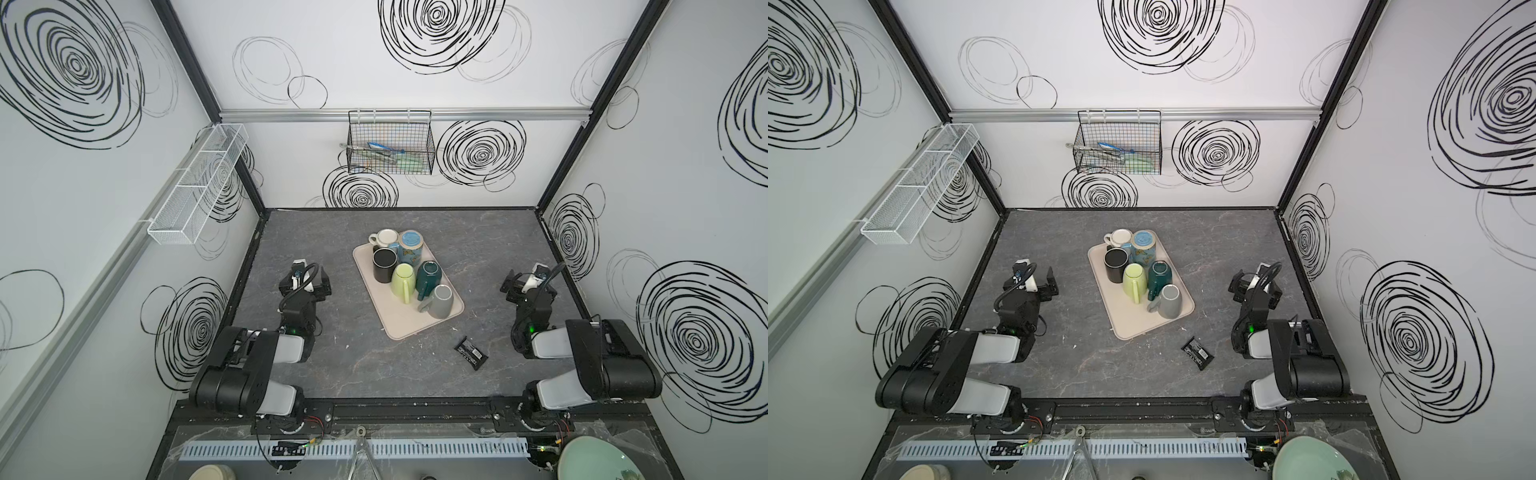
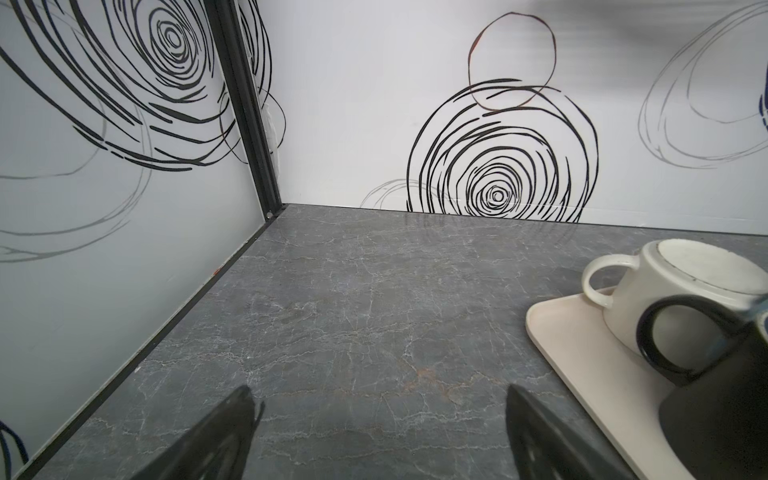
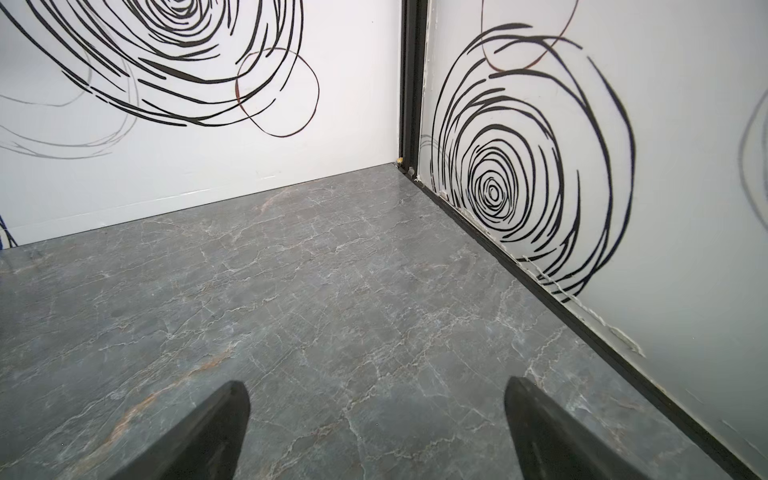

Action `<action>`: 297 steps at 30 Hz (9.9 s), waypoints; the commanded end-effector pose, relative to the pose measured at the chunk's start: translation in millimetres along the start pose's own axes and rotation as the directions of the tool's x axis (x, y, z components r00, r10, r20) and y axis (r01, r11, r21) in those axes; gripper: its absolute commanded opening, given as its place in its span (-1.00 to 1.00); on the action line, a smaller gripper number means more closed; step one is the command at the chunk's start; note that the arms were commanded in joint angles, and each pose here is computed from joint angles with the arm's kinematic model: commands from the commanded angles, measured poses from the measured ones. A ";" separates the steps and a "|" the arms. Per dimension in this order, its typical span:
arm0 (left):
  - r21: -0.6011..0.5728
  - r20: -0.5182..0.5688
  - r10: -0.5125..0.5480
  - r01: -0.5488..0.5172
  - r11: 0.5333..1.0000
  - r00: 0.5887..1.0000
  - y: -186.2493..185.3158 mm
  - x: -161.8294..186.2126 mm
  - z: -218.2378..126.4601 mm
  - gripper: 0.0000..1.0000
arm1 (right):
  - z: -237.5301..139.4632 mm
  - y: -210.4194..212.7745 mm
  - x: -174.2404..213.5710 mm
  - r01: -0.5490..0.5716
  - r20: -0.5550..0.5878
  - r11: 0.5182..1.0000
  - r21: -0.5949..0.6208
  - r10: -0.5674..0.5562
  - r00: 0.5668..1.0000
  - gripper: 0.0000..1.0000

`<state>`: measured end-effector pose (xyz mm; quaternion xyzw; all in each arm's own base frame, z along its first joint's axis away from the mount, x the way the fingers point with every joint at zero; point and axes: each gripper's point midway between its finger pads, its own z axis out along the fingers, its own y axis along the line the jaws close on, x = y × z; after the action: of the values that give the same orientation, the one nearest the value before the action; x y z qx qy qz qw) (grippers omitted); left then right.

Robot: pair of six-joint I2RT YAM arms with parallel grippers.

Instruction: Turn the mug right side up

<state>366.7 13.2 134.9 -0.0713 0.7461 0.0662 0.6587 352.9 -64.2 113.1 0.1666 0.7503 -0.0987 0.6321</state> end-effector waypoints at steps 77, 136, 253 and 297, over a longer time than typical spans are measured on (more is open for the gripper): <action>0.373 -0.284 -0.016 0.126 0.919 0.959 -156.6 -57.8 -131.0 0.92 | -68.1 90.0 -54.4 -0.353 -0.412 0.872 -0.338 0.201 0.889 1.00; 0.407 -0.591 0.393 -0.161 0.899 0.704 -283.9 46.4 -65.8 0.39 | -162.4 101.4 -8.0 -0.458 -0.556 0.723 -0.517 0.124 0.822 1.00; 0.502 -0.644 0.337 0.046 0.864 0.687 -250.7 43.5 -81.4 -1.00 | -164.4 110.2 10.4 -0.504 -0.643 0.709 -0.493 0.094 0.760 1.00; 0.592 -0.638 0.083 0.419 0.688 0.765 -287.1 -30.8 -109.6 -1.00 | -199.1 160.8 -15.0 -0.582 -0.638 0.463 -0.668 0.047 0.769 1.00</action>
<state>307.4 -274.2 129.8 0.1038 0.9174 -0.2490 0.2925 227.6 151.3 159.4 0.0079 0.8145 0.4441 0.3734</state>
